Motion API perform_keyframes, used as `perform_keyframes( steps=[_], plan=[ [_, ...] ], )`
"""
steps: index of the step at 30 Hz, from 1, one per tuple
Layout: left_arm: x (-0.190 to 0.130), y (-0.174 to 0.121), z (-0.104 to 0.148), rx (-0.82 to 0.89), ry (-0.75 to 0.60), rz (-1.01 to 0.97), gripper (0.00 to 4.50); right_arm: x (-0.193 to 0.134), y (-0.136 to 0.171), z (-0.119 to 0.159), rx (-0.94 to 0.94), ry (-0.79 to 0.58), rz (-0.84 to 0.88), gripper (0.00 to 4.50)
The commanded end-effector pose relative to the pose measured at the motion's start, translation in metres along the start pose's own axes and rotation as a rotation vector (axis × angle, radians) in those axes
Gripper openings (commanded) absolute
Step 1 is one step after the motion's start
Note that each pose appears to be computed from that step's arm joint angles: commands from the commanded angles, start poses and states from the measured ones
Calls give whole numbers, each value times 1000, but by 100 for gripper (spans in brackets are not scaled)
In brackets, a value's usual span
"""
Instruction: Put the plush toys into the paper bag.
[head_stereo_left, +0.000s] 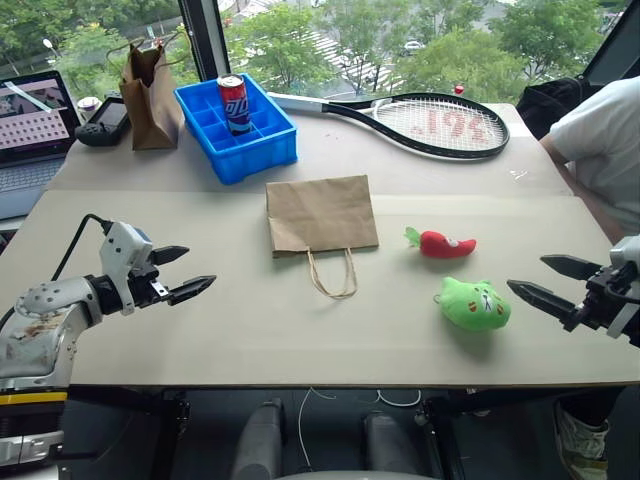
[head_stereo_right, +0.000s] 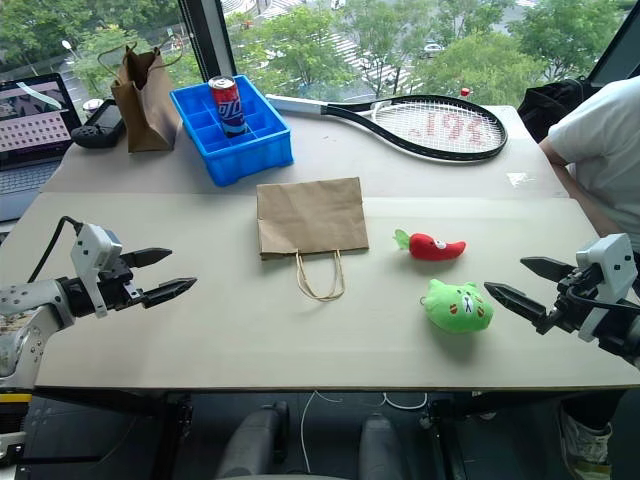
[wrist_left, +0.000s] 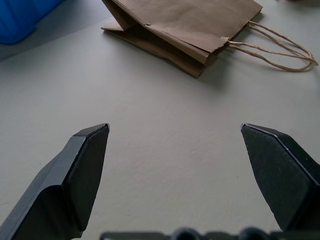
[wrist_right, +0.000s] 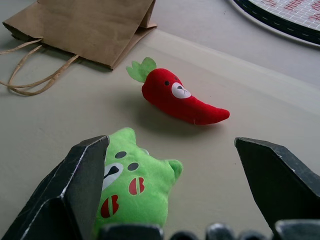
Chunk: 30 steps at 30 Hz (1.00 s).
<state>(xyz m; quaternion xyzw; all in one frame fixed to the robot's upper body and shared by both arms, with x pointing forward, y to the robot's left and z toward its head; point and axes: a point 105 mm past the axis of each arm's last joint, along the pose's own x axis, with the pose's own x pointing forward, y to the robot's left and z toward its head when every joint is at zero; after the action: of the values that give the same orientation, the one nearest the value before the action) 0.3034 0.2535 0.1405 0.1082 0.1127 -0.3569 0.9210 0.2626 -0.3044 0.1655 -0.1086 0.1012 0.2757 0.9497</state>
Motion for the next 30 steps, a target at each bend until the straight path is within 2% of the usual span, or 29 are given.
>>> perform_keyframes(
  steps=[1,3,6,11,14,21,25,30],
  plan=[
    [0,0,17,63,-27,-13,450,5,3,22,4,-65,29,447],
    [13,-9,36,148,-23,-121,450,11,34,48,8,-68,205,447],
    [23,-26,52,167,5,-306,450,15,73,60,-59,12,381,447],
    [38,-44,81,206,10,-517,450,25,105,84,-142,8,436,447],
    [52,-58,93,248,13,-649,450,28,122,94,-125,-15,459,447],
    [81,-61,100,319,17,-740,450,29,131,90,-105,6,404,447],
    [99,-64,94,387,34,-784,450,27,132,79,-113,41,338,447],
    [126,-70,76,504,77,-800,450,24,130,67,-125,78,277,447]
  ],
)
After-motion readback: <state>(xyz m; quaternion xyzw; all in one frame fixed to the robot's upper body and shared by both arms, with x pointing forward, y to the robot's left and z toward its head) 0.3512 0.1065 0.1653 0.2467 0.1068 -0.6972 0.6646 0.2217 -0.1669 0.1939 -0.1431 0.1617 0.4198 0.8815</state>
